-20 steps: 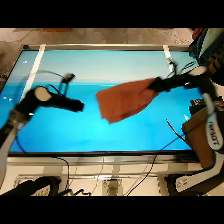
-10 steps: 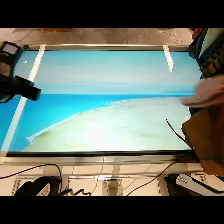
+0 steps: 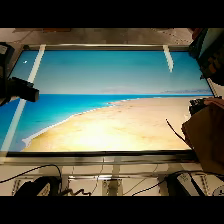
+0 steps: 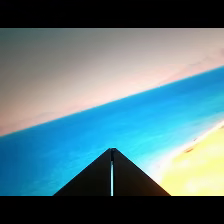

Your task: Fold the clothes and pants, and hang the long-sleeved shirts on hangers.

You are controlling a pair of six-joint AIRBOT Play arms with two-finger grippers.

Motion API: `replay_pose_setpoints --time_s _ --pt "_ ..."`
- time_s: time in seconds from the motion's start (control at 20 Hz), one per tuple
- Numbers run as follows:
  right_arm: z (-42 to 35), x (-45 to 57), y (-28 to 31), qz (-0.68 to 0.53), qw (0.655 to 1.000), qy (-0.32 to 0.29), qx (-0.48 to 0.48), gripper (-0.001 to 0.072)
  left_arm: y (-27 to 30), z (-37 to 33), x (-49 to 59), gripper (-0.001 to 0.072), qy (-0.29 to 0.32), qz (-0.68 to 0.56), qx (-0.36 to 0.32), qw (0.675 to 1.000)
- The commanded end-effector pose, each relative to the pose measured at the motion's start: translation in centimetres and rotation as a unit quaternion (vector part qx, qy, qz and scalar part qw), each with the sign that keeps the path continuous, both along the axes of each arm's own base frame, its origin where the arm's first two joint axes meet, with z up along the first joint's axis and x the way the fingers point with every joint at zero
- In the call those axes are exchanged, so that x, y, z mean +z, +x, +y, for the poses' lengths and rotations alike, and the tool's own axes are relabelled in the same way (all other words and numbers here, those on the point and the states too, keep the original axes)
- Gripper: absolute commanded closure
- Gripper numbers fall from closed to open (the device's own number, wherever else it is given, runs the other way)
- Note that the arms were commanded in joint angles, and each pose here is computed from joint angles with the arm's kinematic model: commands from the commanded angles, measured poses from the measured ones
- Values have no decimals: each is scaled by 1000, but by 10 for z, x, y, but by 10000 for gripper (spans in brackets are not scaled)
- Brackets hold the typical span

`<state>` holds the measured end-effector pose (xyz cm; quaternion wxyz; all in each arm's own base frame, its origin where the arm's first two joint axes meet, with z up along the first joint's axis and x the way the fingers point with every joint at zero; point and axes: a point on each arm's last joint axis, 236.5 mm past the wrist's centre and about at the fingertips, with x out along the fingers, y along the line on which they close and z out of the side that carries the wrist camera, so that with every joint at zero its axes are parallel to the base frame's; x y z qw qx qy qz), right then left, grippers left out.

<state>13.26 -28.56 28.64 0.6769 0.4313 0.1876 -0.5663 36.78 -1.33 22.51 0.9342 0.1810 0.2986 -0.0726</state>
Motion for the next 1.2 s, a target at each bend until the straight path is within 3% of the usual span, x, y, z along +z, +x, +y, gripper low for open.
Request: replay_pose_setpoints --time_s 0.0,0.3,0.4,0.5,0.6,0.65,0.7,0.75,0.85,0.9,1.15 --pt "-13 2 -24 14 999 -13 -48 28 -1 -2 0 699 -7 0 -2 1000" --pt "-17 5 -7 2 1000 -25 -8 39 -1 -2 0 698 -7 0 -2 1000" --pt "-8 14 36 -8 992 -54 117 200 -1 -2 0 699 -7 0 -2 1000" --pt "27 25 97 -81 968 -45 232 272 -1 -2 0 699 -7 0 -2 1000" --pt "92 41 160 -131 908 -52 394 314 -1 -2 0 699 -7 0 -2 1000" --pt "128 46 182 -140 874 -59 462 434 -1 -2 0 698 -7 0 -2 1000" --pt "168 48 198 -133 833 -71 532 629 -1 -2 0 699 -7 0 -2 1000" --pt "204 46 209 -119 791 -88 594 689 -1 -2 0 699 -7 0 -2 1000" --pt "259 33 220 -61 708 -140 690 690 0 -2 0 699 -7 0 -2 1000" --pt "270 23 222 -26 687 -158 709 689 0 -2 0 698 -7 0 -2 1000" --pt "307 6 229 16 640 -172 749 689 0 -2 0 698 -7 0 -2 1000"
